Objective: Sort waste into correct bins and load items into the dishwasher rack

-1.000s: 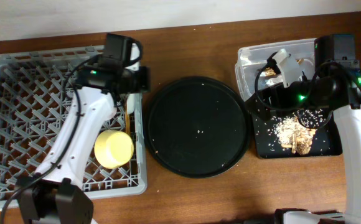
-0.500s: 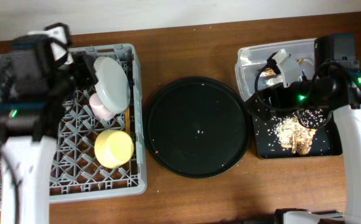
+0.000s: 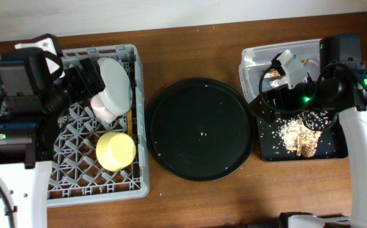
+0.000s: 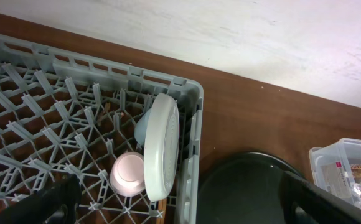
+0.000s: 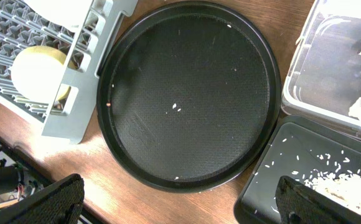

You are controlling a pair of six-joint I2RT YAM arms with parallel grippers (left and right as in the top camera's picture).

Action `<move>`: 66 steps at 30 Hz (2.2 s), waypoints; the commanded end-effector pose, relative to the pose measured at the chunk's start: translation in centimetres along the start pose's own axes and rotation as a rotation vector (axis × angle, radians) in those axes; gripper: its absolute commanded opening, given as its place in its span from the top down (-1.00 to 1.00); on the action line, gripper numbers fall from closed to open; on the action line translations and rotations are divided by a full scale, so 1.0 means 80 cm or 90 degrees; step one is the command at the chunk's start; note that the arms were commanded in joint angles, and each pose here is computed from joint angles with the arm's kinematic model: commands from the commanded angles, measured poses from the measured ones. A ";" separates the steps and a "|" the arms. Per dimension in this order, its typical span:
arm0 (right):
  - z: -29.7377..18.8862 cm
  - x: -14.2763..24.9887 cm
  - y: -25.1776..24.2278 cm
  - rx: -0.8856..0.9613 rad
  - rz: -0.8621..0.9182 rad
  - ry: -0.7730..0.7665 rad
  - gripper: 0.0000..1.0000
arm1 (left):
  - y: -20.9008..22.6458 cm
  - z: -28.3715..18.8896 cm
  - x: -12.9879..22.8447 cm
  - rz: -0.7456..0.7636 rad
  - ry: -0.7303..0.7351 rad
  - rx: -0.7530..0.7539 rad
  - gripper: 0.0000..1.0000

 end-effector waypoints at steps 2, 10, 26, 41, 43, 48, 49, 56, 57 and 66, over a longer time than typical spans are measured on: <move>-0.040 0.011 0.029 0.021 -0.037 -0.064 -0.97 | 0.002 -0.001 -0.003 -0.002 -0.007 -0.009 -0.98; -0.192 0.050 0.130 0.261 -0.305 -0.482 -0.97 | 0.002 -0.001 -0.003 -0.002 -0.007 -0.009 -0.99; 0.074 0.183 0.002 0.293 -0.223 -0.776 -0.97 | 0.002 -0.001 -0.003 -0.002 -0.007 -0.009 -0.98; 0.112 0.215 -0.045 0.410 -0.096 -0.607 -0.97 | 0.002 -0.001 -0.003 -0.002 -0.007 -0.009 -0.99; 0.112 0.215 -0.045 0.410 -0.096 -0.607 -0.97 | 0.002 0.000 -0.003 -0.003 -0.006 -0.009 -0.99; 0.112 0.215 -0.045 0.410 -0.096 -0.607 -0.97 | 0.002 -0.001 -0.003 -0.003 -0.007 -0.009 -0.99; 0.112 0.215 -0.045 0.410 -0.096 -0.607 -0.97 | 0.002 -0.001 -0.003 -0.002 -0.007 -0.009 -0.99; 0.112 0.215 -0.045 0.410 -0.096 -0.607 -0.97 | 0.002 -0.001 -0.003 -0.002 -0.007 -0.009 -0.99; 0.112 0.215 -0.045 0.410 -0.096 -0.607 -0.97 | 0.002 -0.001 -0.003 -0.002 -0.006 -0.009 -0.99; 0.112 0.215 -0.045 0.410 -0.096 -0.607 -0.97 | 0.004 -0.072 0.013 -0.001 -0.047 0.005 -0.99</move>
Point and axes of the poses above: each gripper's point midway between its finger pads, its own z axis out along the fingers, its own y axis along the line the jaws close on, x = y × z, the point moved 7 cm from there along -z, back along the fingers
